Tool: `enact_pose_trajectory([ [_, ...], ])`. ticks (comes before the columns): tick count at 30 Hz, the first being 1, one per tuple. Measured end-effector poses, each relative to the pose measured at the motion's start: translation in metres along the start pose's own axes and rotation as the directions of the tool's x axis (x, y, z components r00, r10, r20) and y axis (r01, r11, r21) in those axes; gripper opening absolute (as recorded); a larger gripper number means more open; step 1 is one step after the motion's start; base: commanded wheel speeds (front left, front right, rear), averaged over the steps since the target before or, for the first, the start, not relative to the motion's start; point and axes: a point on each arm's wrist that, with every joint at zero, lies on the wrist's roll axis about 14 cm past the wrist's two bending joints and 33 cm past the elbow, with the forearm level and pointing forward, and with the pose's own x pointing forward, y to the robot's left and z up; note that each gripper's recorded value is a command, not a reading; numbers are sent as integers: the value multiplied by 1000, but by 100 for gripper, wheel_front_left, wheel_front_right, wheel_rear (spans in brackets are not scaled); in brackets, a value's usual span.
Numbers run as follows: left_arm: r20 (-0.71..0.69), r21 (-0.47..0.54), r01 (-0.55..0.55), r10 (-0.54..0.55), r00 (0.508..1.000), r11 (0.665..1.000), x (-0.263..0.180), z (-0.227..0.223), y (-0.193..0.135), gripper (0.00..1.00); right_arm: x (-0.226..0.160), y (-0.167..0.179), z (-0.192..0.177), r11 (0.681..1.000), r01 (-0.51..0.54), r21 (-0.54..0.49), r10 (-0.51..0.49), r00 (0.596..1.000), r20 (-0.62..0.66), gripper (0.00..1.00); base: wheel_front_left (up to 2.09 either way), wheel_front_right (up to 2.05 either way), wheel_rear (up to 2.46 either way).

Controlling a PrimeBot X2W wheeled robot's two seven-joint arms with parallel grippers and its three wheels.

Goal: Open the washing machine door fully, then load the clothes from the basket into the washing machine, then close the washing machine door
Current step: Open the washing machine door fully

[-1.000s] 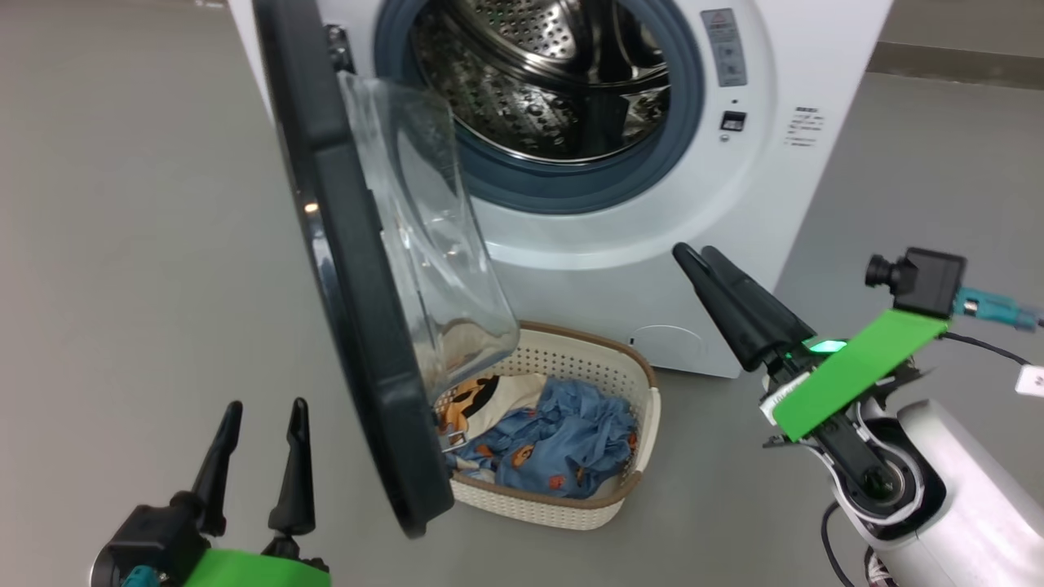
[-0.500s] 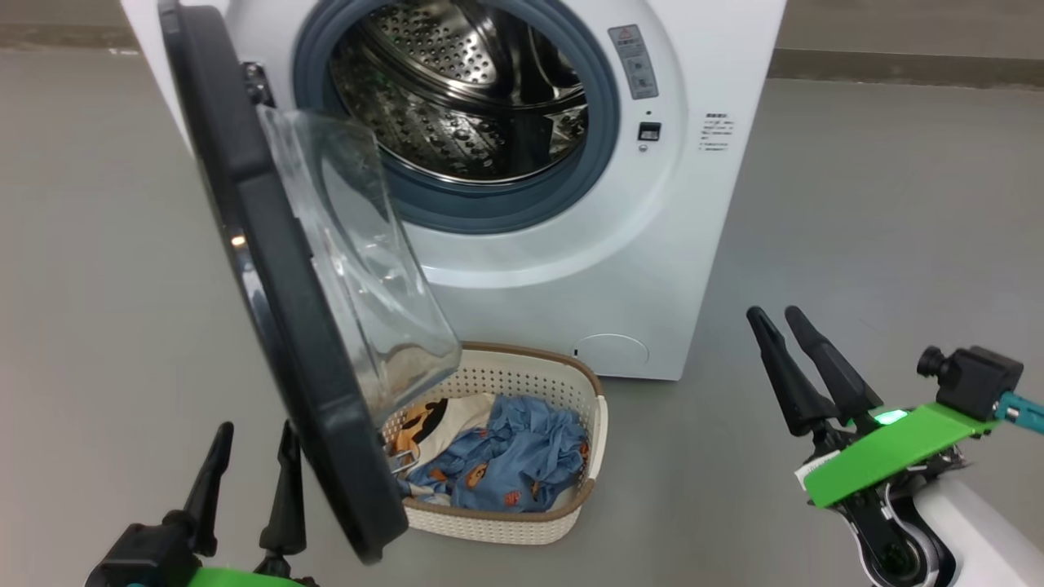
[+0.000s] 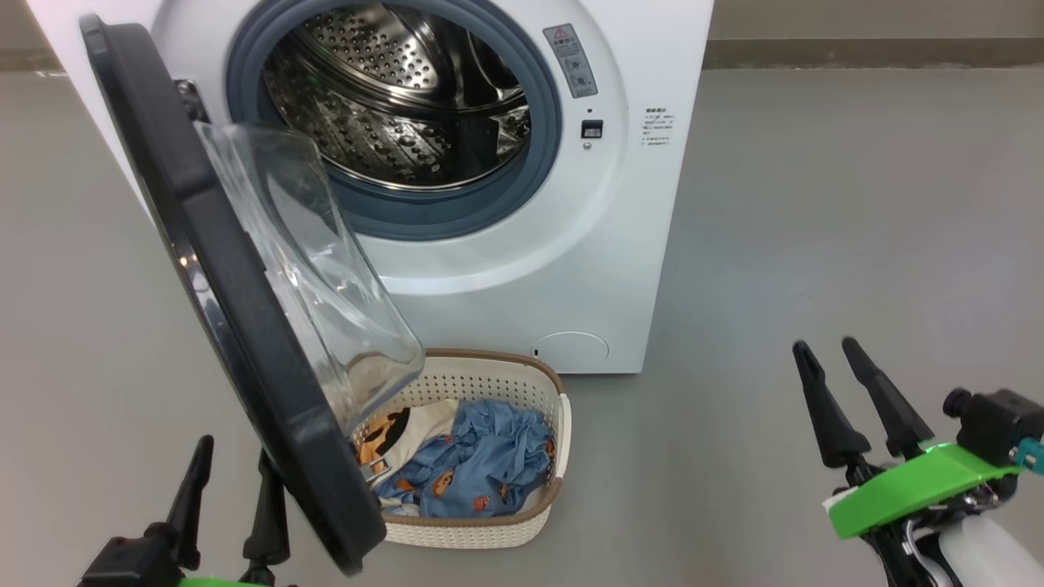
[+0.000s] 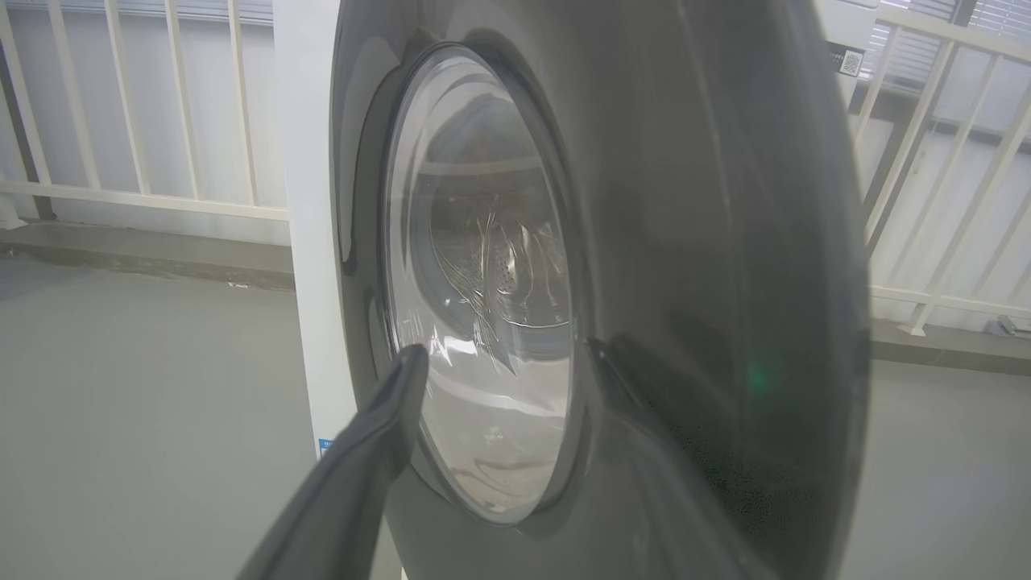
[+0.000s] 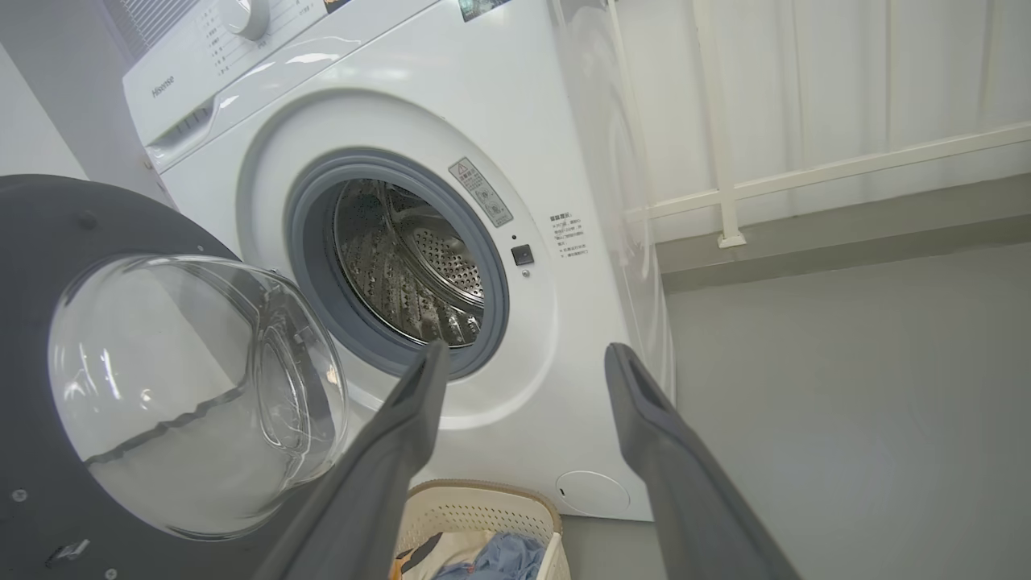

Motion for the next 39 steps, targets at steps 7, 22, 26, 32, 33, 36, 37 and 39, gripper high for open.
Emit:
enact_pose_trajectory([
  [7, -4, -2, 10, -10, 1000, 1000, 3, -2, -3, 100, -18, -29, -20, 990, 95, -106, -101, 993, -55, 100, 0, 0, 0],
  [22, -4, -5, 6, -6, 1000, 1000, 1, -2, -3, 100, -23, -25, -49, 968, 53, -246, -91, 985, -145, 100, 0, 0, 0],
  [26, -4, -6, 4, -4, 1000, 1000, 1, -2, -2, 100, -22, -23, -53, 966, 49, -254, -90, 984, -152, 100, 0, 0, 0],
  [32, -3, -7, 2, -2, 1000, 1000, 0, -2, -2, 100, -20, -25, -48, 962, 59, -265, -98, 986, -137, 100, 0, 0, 0],
  [33, -3, -7, 2, -2, 1000, 1000, 0, -2, -2, 100, -20, -25, -48, 962, 59, -265, -98, 986, -137, 100, 0, 0, 0],
  [36, -3, -7, 2, -2, 1000, 1000, -1, -2, -2, 100, -18, -26, -44, 962, 66, -263, -101, 987, -122, 100, 0, 0, 0],
  [37, -3, -7, 2, -2, 1000, 1000, -1, -2, -2, 100, -18, -25, -43, 963, 67, -262, -100, 988, -118, 100, 0, 0, 0],
  [39, -3, -8, 1, -1, 1000, 1000, -1, -2, -2, 100, -17, -25, -42, 963, 68, -260, -100, 988, -113, 100, 0, 0, 0],
])
